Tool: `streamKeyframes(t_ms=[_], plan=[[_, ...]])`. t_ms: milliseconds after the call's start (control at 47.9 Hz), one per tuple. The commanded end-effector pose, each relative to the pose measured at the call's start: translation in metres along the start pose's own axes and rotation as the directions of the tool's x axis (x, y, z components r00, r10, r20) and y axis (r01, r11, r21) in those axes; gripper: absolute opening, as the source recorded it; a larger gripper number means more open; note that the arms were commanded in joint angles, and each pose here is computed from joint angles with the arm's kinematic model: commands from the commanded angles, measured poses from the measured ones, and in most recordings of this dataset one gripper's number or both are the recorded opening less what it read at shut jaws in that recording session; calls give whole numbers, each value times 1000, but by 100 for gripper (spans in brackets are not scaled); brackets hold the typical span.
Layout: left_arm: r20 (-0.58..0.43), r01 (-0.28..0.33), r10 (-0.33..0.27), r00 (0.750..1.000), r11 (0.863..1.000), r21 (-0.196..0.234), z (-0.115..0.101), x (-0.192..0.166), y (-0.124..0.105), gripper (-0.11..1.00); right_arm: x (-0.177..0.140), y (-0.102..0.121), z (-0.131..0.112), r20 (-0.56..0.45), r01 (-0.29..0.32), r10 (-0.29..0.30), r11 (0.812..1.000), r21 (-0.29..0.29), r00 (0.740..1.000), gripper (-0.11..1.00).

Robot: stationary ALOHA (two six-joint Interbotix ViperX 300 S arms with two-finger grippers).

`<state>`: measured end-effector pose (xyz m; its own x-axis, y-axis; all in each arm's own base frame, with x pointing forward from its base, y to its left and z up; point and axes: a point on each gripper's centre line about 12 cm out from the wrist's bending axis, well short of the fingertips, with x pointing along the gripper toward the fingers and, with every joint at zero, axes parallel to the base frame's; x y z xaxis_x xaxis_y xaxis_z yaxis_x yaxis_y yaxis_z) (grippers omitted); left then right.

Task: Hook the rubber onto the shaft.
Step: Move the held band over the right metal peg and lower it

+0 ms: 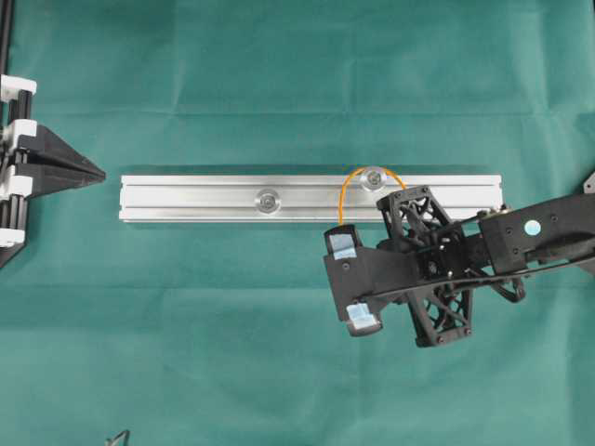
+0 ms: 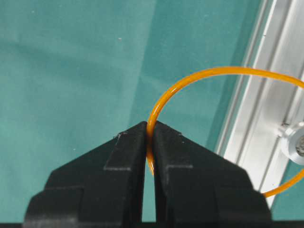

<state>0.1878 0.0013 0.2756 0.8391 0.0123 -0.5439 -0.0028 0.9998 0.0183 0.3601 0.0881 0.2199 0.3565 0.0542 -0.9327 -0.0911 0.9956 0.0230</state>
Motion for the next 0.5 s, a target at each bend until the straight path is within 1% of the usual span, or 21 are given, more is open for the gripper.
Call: streamKeyframes(t_ms=[0, 313, 376, 480], plan=[[25, -1, 1, 1000, 1000, 3, 11, -3, 0, 0, -8, 5, 6, 34, -14, 15, 1000, -4, 999, 6], [26, -1, 1, 1000, 1000, 3, 11, -3, 0, 0, -8, 7, 6, 36, -19, 19, 1000, -5, 999, 6], [26, -1, 1, 1000, 1000, 3, 11, -3, 0, 0, -9, 8, 7, 46, -22, 21, 1000, 8, 999, 6], [26, -1, 1, 1000, 1000, 3, 11, -3, 0, 0, -7, 7, 9, 63, -28, 24, 998, 56, 998, 6]])
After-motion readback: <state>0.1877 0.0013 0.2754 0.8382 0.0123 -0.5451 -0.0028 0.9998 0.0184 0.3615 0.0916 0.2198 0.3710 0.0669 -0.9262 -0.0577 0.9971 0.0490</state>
